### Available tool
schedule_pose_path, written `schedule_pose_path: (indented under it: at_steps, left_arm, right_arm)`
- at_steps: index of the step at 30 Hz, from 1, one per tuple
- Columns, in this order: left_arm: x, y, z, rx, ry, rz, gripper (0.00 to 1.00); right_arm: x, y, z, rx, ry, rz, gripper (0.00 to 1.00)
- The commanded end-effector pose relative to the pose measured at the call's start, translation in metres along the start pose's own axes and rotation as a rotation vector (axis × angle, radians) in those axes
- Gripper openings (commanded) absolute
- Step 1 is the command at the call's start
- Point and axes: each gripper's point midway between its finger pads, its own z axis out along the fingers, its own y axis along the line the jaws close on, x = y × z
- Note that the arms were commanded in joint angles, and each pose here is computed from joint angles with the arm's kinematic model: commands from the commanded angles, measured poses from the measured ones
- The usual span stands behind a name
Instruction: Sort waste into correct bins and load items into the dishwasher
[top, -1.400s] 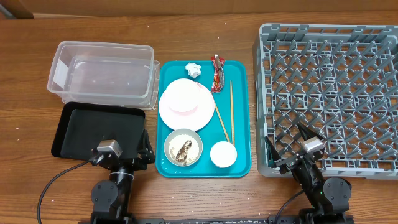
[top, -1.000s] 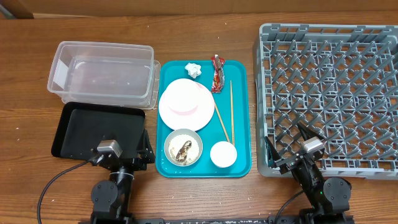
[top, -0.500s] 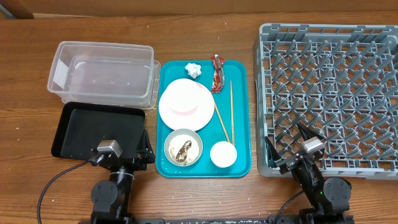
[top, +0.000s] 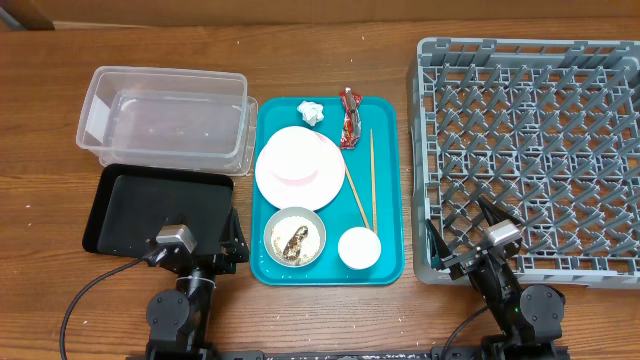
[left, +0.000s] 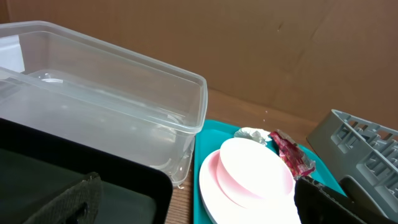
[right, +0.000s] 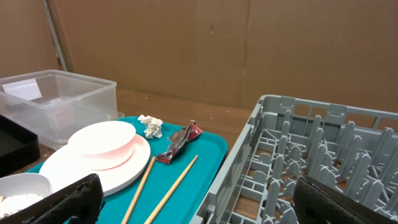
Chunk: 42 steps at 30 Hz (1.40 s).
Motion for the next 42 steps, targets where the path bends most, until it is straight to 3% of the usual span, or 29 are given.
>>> schedule_pose_path:
  at_steps: [1, 38, 42]
  left_arm:
    - [-0.0006, -0.001, -0.0003, 0.009, -0.006, 0.015, 1.0]
    - [-0.0006, -0.001, -0.0003, 0.009, -0.006, 0.016, 1.0]
    - [-0.0044, -0.0087, -0.0006, 0.051, -0.017, -0.055, 1.0]
  right_arm:
    - [0.0008, 0.0002, 0.0, -0.002, -0.007, 0.001, 1.0]
    - [0.0, 0.0002, 0.0, -0.003, -0.01, 0.0, 1.0]
    - [-0.0005, 0.0046, 0.0, -0.028, -0.013, 0.004, 1.0]
